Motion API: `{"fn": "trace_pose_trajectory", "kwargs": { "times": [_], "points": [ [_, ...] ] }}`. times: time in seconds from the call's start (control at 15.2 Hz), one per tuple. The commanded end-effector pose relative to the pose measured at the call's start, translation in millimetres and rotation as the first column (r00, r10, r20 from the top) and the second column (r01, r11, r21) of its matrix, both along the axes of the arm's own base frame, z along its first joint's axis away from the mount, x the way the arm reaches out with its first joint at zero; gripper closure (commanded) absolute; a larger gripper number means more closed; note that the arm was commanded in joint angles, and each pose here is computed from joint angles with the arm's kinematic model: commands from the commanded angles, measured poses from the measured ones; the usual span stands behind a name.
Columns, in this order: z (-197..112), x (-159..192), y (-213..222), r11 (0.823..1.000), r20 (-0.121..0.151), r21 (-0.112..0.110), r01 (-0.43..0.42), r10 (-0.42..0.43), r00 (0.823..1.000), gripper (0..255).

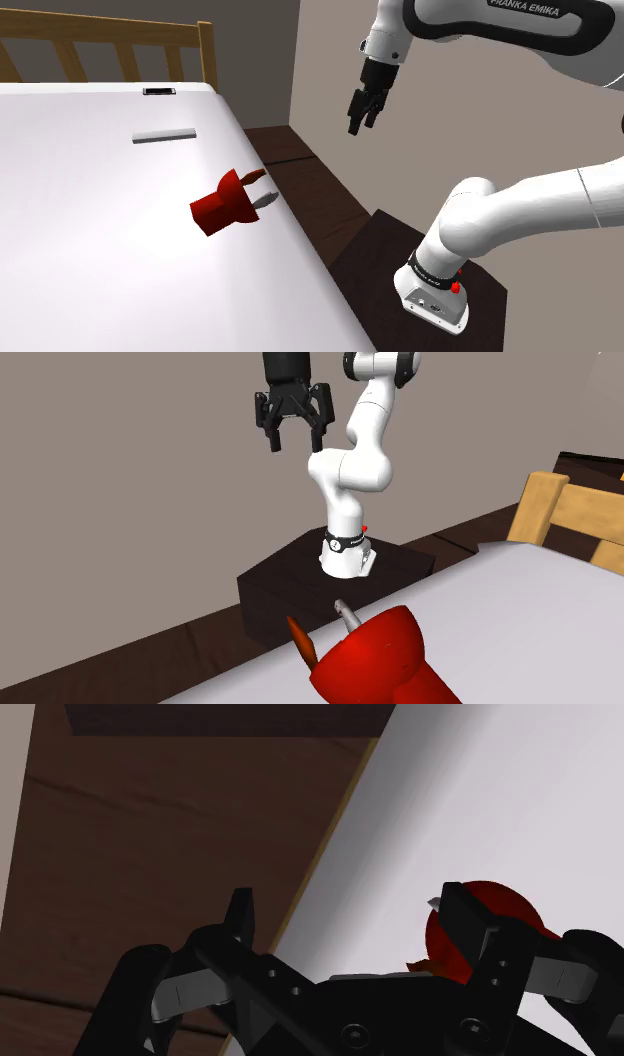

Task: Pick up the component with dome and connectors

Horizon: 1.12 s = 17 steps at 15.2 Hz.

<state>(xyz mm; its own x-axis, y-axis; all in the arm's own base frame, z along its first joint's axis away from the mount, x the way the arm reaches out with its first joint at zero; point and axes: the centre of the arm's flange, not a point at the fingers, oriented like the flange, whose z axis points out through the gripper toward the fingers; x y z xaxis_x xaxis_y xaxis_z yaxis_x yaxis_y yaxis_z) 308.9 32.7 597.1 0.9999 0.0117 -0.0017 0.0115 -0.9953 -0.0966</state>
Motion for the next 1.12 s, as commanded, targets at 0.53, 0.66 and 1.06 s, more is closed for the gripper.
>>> {"fn": "trace_pose_trajectory", "kwargs": {
  "times": [0.53,0.66,1.06],
  "points": [
    [-51,83,65,0.921,-0.045,-0.058,-0.386,0.384,0.922,0],
    [-65,100,86,0.877,-0.059,-0.069,-0.476,0.473,0.879,0],
    [-109,134,154,0.695,-0.108,-0.093,-0.713,0.705,0.701,0]
  ]
}}
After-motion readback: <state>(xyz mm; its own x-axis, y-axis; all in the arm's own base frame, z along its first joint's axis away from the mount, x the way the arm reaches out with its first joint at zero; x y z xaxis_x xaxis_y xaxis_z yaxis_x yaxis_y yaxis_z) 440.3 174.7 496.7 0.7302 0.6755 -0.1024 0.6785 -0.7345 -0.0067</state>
